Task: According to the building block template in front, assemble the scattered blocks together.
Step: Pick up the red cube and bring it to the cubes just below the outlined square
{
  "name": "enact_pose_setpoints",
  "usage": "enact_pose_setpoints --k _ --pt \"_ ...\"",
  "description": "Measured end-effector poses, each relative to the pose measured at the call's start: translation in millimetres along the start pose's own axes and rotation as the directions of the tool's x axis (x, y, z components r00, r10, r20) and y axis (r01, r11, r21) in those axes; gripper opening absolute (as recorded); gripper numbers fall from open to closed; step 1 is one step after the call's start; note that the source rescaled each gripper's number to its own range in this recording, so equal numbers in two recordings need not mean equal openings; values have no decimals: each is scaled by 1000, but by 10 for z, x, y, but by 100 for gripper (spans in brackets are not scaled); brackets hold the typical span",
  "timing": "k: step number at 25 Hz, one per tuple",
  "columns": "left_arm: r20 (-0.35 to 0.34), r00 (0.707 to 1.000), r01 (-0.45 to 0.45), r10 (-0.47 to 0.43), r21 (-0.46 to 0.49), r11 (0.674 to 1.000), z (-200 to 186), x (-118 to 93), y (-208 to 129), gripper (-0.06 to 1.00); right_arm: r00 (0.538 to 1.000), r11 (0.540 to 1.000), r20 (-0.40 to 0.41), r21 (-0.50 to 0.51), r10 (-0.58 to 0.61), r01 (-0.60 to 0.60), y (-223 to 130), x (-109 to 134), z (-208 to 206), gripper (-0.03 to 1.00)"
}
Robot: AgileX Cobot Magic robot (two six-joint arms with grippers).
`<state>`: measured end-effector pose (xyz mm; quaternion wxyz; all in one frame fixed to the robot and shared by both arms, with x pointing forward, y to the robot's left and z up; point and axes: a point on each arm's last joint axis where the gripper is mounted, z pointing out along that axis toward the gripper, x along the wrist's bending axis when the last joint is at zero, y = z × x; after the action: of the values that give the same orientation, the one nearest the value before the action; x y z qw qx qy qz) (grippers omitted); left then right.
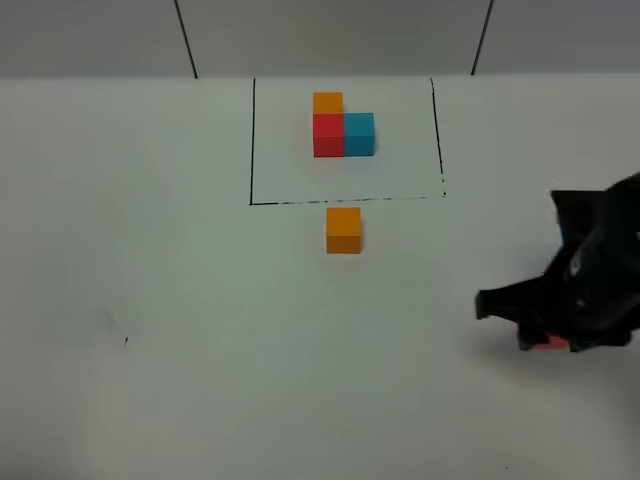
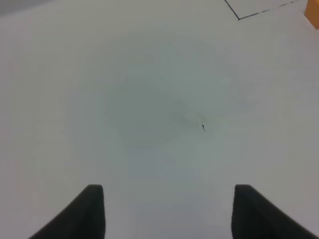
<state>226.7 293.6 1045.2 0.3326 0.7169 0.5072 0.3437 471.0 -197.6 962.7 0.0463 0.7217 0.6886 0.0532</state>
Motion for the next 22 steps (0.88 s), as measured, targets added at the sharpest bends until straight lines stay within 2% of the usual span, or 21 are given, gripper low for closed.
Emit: enact_pose_setpoints --k 3,9,16,22 --pt "0 1000 0 0 0 1000 0 0 0 26 1000 999 6 -53 1 0 75 388 -85 1" --pt "0 1000 0 0 0 1000 0 0 0 26 996 997 37 -20 -78 79 250 1000 57 1" --pt "0 1000 0 0 0 1000 0 0 0 26 994 995 49 -5 -102 103 433 1365 218 1" --pt "0 1000 0 0 0 1000 0 0 0 26 997 997 15 -36 -69 70 462 1447 222 1"
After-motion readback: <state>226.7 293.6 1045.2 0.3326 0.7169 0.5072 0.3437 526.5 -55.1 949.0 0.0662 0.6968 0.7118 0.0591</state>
